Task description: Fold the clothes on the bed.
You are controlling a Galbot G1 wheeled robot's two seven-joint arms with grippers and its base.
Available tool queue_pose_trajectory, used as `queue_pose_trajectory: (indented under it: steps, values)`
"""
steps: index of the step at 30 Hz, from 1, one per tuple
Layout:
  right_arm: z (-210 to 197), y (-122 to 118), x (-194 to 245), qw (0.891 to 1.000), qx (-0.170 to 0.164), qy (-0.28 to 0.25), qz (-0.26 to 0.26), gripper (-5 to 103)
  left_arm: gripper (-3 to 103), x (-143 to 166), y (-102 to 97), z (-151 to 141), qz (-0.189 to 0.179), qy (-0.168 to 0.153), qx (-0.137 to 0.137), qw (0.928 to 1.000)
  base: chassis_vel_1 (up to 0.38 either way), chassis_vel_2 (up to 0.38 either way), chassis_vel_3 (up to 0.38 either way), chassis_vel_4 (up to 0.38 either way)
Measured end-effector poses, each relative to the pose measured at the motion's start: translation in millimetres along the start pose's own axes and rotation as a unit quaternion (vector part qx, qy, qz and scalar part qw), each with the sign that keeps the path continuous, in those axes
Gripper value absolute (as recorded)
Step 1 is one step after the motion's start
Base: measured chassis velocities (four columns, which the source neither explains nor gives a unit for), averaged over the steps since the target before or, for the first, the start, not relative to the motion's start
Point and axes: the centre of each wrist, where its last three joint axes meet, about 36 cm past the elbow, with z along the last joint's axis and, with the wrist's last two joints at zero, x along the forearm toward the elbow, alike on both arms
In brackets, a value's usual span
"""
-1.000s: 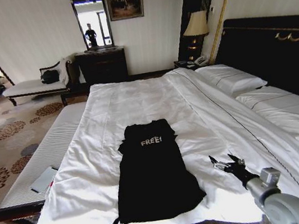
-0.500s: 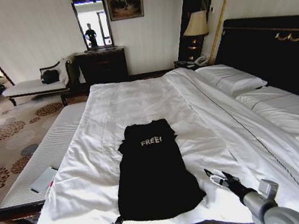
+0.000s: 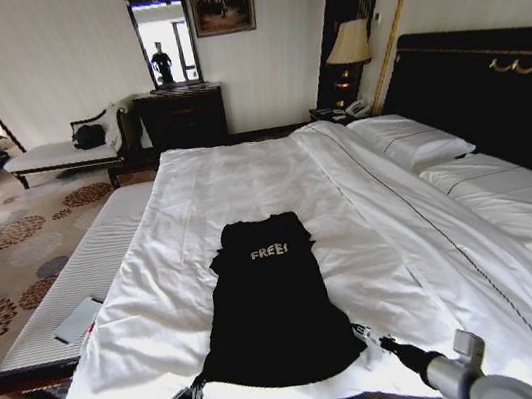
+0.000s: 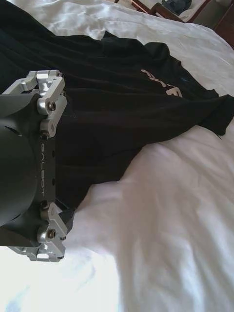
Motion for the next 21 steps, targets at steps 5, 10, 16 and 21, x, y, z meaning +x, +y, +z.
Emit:
queue_pose_trajectory:
  steps: [5,10,16,21]
  values:
    - [10.3,5.2,-10.9,1.000,-0.006,0.019,-0.006,100,0,0.0,0.9,-5.2,-0.001,-0.006,-0.002,1.0000,0.000,0.000,0.000,0.000]
    - [15.1,9.3,-20.6,0.999,-0.009,0.027,-0.019,100,0,-0.4,6.3,-13.1,-0.005,-0.012,-0.005,0.9999,0.000,0.000,0.000,0.000]
    - [2.6,23.3,-16.0,0.998,-0.026,0.009,-0.055,100,0,0.9,2.2,-11.6,-0.006,-0.009,-0.003,0.9999,0.000,0.000,0.000,0.000]
    - [-2.7,45.2,0.7,0.996,-0.024,0.000,-0.089,100,0,0.7,-1.9,-5.6,-0.004,-0.003,-0.007,1.0000,0.000,0.000,0.000,0.000]
